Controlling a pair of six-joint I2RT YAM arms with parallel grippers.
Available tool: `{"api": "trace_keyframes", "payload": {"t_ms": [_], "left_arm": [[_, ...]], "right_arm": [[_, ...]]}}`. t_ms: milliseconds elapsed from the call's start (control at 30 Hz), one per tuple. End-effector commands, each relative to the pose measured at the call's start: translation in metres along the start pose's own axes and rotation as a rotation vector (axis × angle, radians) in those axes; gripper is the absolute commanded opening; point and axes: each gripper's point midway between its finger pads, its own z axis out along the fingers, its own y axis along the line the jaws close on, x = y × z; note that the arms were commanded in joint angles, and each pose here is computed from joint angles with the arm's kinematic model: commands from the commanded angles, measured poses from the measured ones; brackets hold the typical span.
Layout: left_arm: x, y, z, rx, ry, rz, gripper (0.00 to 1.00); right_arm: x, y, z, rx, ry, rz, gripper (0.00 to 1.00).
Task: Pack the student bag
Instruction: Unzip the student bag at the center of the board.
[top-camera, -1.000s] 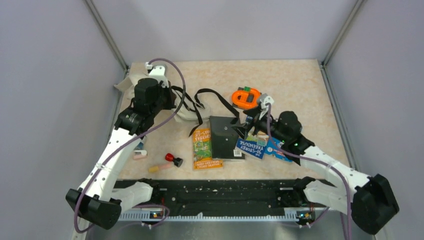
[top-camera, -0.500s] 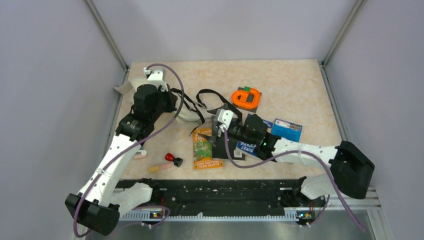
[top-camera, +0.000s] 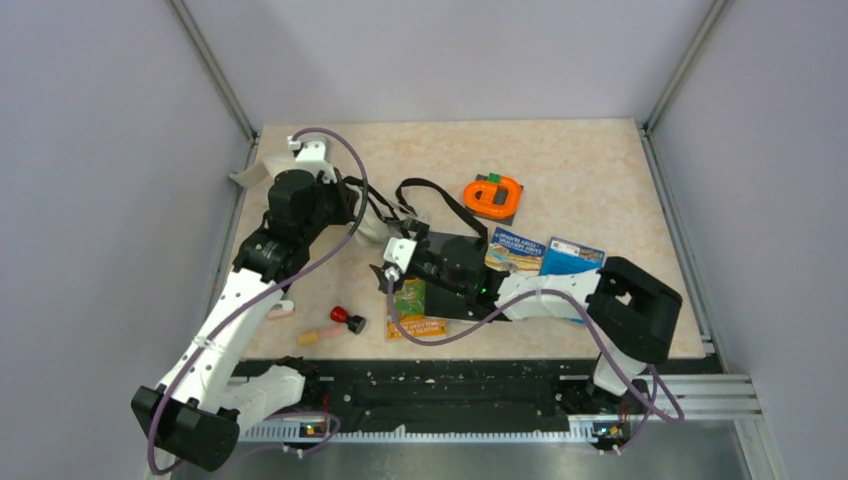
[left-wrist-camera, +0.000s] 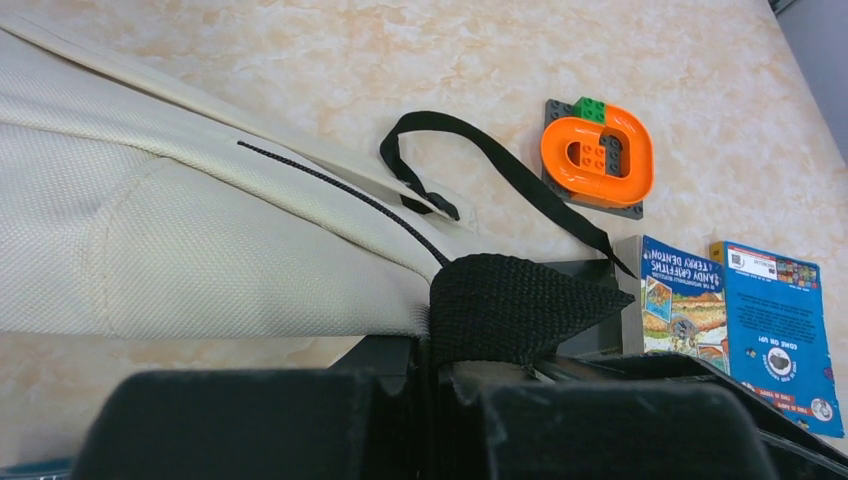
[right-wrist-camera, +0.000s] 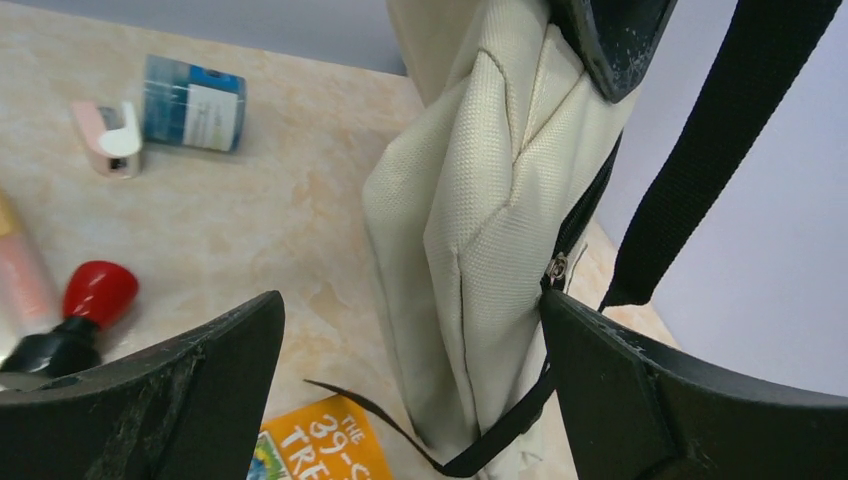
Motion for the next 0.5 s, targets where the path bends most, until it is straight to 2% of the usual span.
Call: {"api": "trace_keyframes", "payload": {"t_ms": [0,200,267,400,433,467], "left_arm": [[-0.036,-0.029,-0.013,0.137,-0.137,-0.027,0.0],[-0.037,-0.033,-0.015,0.156,-0.139,-0.039,0.0],[-0.037,-0.035,-0.016,0.17,-0.139,-0.04,0.0],[-0.043,-0.036,-0.023,0.176,-0.166,-0.028,0.0],[-0.045,-0.035,-0.026,0.171,-0.176,-0.023,0.0],[-0.048,-0.035,-0.03,0.171,-0.189,-0.017,0.0]], "right_arm": [[-0.012,-0.031,0.02,0.155,-0.037,-0.06,0.97],[0.001,-0.05,0.035,0.287,-0.016,-0.09,0.97],[0.003,-0.058,0.038,0.342,-0.019,-0.106,0.92],[-0.006,-0.067,0.042,0.376,-0.039,-0.121,0.64],[-0.009,-0.069,0.043,0.376,-0.042,-0.116,0.53],[-0.014,-0.072,0.044,0.382,-0.046,-0.109,0.36]]}}
